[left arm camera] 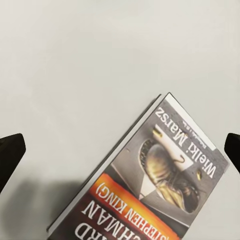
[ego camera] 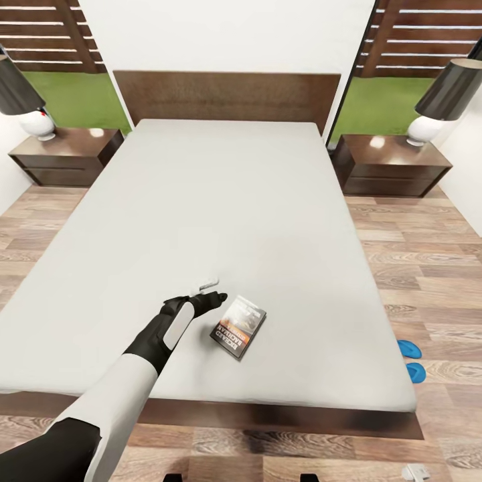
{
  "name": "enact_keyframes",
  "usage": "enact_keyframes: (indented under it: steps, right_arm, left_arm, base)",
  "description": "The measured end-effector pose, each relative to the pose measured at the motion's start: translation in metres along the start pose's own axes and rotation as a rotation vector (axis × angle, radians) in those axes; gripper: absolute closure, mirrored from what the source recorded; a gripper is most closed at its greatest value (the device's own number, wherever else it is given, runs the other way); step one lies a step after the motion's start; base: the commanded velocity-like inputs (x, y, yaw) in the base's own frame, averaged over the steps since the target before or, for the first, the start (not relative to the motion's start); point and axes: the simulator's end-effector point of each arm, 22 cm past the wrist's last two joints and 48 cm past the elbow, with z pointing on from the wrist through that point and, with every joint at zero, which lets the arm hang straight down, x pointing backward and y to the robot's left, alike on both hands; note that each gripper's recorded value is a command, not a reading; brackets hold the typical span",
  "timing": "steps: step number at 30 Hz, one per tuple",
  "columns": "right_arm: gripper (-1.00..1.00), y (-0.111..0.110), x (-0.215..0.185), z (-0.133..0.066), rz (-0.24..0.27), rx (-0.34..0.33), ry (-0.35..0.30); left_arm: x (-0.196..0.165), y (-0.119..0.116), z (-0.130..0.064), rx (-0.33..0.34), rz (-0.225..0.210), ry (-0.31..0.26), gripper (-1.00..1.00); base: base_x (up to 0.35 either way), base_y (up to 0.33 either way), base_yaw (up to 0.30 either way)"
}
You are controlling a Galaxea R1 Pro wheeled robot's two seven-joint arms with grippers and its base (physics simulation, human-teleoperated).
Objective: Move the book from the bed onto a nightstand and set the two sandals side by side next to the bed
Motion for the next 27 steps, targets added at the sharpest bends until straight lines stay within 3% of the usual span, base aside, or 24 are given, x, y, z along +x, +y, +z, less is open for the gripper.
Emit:
enact_keyframes:
  steps: [27]
  right_arm:
    - [-1.0,-0.014,-0.002,0.023,-0.001,-0.002,-0.001]
  left_arm:
    - [0.011,0.006,0.023,0.006,-0.001,0.001,-1.0]
  base:
    - [0.0,0.0,0.0]
